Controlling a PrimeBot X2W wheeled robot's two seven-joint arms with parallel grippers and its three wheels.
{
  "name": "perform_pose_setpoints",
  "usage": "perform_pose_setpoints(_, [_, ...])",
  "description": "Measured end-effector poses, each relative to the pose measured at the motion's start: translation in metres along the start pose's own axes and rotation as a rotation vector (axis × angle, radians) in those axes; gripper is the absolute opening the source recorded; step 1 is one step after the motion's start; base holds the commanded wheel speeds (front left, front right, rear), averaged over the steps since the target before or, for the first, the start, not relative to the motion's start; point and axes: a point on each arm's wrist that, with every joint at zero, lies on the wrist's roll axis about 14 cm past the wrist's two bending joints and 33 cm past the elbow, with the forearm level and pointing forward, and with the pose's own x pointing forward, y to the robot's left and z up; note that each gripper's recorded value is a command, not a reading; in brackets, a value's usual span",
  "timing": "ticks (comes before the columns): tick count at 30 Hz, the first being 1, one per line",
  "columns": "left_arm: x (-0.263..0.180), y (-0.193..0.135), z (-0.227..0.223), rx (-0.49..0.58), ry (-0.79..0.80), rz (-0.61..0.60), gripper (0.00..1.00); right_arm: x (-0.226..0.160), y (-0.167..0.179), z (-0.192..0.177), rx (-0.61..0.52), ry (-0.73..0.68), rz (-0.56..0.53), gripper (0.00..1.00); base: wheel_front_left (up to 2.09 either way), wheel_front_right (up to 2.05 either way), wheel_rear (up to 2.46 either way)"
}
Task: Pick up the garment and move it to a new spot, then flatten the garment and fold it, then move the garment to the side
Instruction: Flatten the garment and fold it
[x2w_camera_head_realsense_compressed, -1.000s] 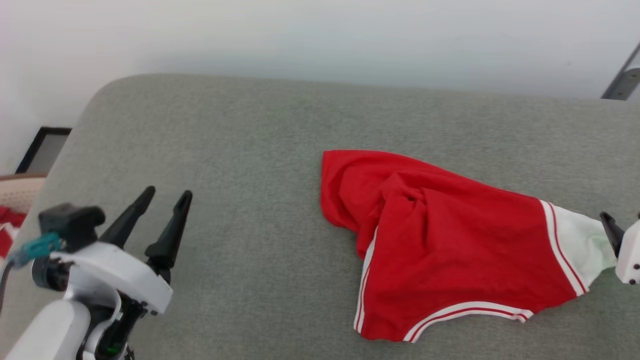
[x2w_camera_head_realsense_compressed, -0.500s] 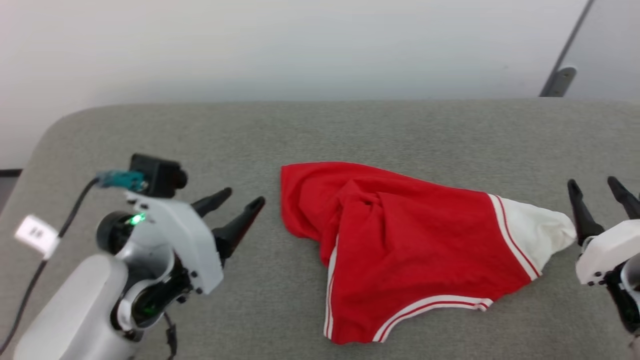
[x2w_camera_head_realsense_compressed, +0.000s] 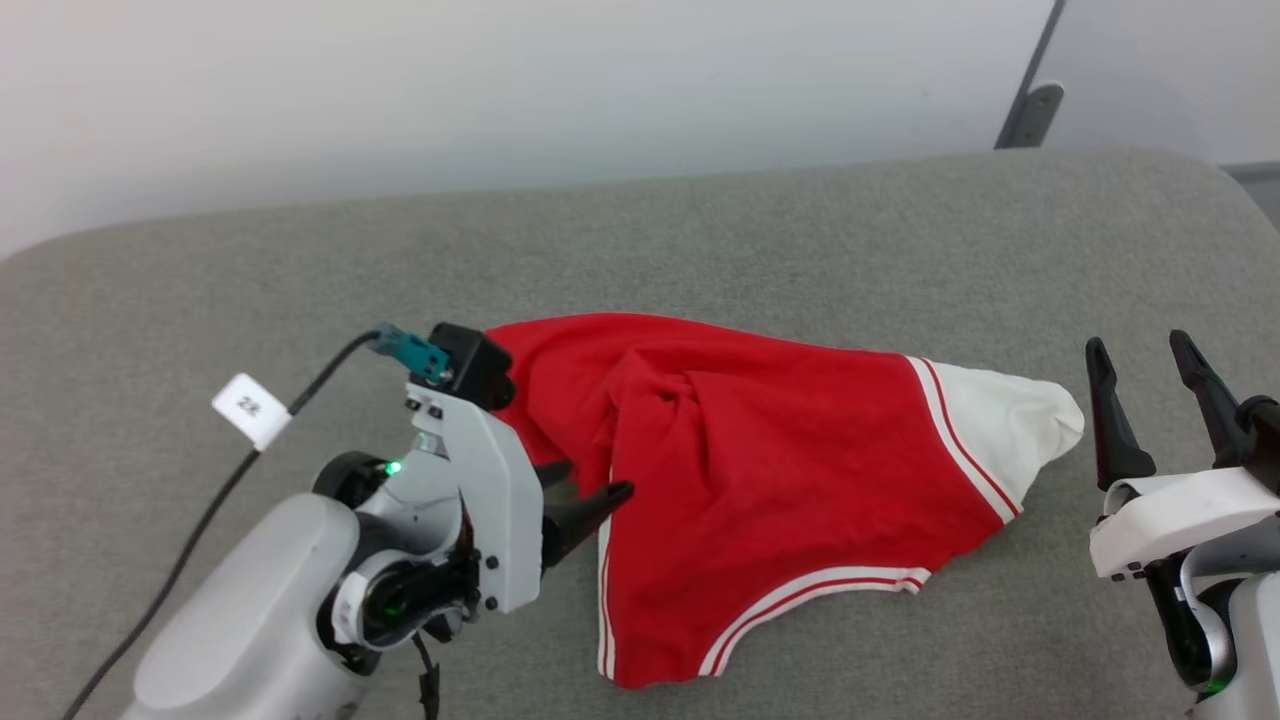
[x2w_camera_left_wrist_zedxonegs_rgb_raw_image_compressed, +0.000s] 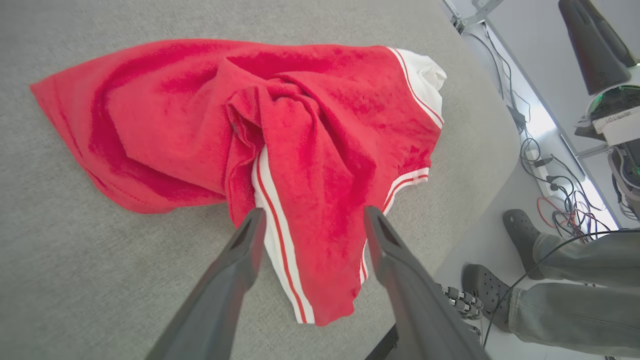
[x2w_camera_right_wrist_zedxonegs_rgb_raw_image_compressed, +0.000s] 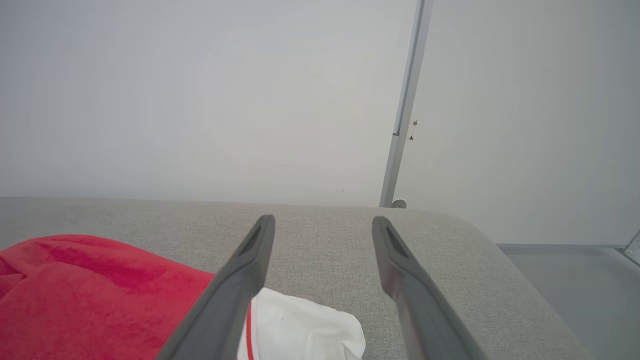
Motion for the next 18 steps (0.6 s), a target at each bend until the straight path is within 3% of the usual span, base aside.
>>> perform_pose_setpoints(15, [0.050, 0.010, -0.052, -0.105, 0.171, -0.026, 1.00, -0.005, -0.013, -0.018, 0.019, 0.031, -0.065, 1.00, 0.00, 0.00, 0.00])
perform_pose_setpoints(16, [0.052, 0.010, -0.053, -0.112, 0.174, -0.027, 0.34, -0.005, -0.014, -0.020, 0.018, 0.035, -0.067, 1.00, 0.00, 0.00, 0.00])
perform_pose_setpoints(17, [0.054, 0.011, -0.054, -0.114, 0.175, -0.028, 0.00, -0.005, -0.015, -0.021, 0.017, 0.037, -0.070, 1.00, 0.00, 0.00, 0.00])
perform_pose_setpoints(18, [0.055, 0.013, -0.055, -0.119, 0.176, -0.029, 0.00, -0.005, -0.016, -0.021, 0.017, 0.037, -0.071, 1.00, 0.00, 0.00, 0.00])
